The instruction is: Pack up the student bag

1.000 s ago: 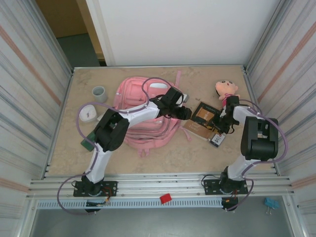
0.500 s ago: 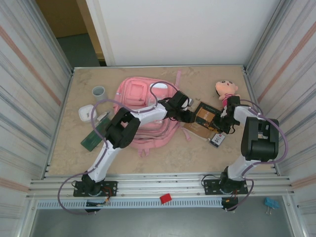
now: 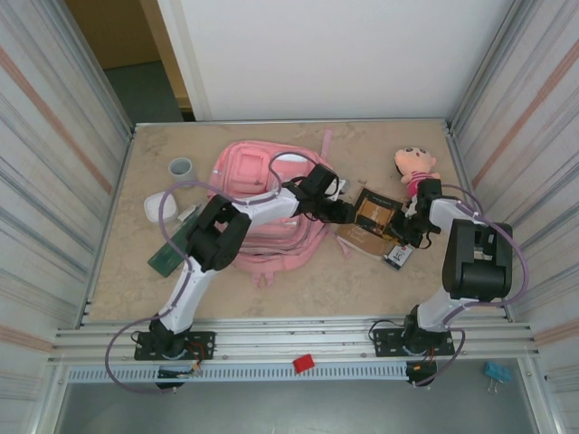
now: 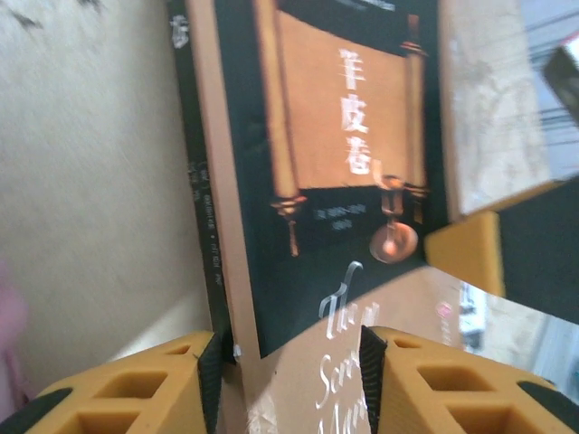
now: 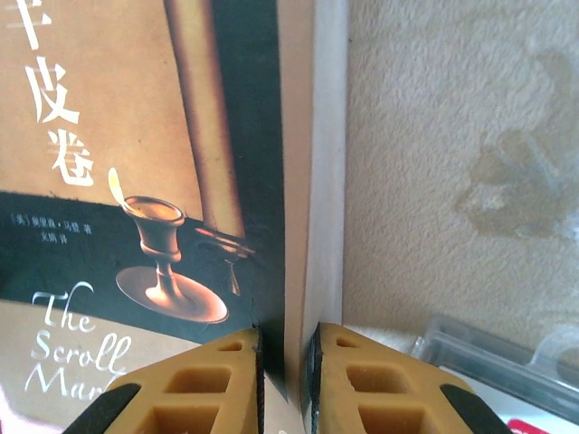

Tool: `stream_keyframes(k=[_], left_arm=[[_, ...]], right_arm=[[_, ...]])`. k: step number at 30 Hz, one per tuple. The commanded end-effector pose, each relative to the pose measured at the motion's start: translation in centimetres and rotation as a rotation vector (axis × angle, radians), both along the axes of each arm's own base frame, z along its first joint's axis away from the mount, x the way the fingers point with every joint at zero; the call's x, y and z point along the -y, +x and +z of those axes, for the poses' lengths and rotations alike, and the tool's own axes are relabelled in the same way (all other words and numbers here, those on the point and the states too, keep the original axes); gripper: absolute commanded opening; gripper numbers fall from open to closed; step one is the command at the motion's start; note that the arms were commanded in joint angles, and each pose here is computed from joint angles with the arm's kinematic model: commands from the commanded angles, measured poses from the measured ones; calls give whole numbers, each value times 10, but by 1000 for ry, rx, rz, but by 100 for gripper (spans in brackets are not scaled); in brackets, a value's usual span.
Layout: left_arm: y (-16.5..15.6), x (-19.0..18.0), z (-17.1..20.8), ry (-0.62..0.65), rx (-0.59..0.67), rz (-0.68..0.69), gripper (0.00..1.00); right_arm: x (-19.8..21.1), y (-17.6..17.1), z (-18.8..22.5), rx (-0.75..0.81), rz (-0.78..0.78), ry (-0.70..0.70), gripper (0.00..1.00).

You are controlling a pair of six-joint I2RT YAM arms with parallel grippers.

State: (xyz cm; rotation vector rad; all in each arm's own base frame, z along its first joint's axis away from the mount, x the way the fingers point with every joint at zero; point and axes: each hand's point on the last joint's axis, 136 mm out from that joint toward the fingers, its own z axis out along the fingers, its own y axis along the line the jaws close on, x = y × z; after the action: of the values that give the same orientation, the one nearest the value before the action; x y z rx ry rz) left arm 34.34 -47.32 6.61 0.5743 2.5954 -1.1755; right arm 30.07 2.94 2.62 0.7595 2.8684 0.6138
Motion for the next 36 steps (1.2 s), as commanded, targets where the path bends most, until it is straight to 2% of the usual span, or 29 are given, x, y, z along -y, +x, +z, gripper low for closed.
stream_keyframes(k=[1, 7, 18, 24, 27, 30, 33, 34, 36], left_arm=[[-32, 21, 64, -181, -14, -100, 46], [-32, 27, 43, -196, -78, -80, 46], [-24, 42, 35, -250, -115, -48, 46], [-26, 38, 34, -259, -130, -32, 46], [-28, 32, 36, -310, -168, 15, 47], [-30, 22, 32, -293, -157, 55, 45], [-29, 15, 24, -232, -129, 67, 38], [-27, 13, 25, -214, -115, 69, 33], [-23, 7, 25, -159, -66, 82, 16]], right_arm=[[-16, -10, 5, -12, 21, 78, 20], [-30, -7, 11, 23, 16, 163, 20], [-33, -10, 9, 32, 0, 183, 20], [-34, -10, 9, 37, -1, 168, 20], [-38, -8, 11, 56, 3, 208, 20], [-36, -8, 11, 57, -2, 205, 20], [-37, -7, 14, 66, 2, 203, 20], [-37, -8, 15, 68, 4, 204, 20], [-38, -6, 22, 94, 12, 208, 22]])
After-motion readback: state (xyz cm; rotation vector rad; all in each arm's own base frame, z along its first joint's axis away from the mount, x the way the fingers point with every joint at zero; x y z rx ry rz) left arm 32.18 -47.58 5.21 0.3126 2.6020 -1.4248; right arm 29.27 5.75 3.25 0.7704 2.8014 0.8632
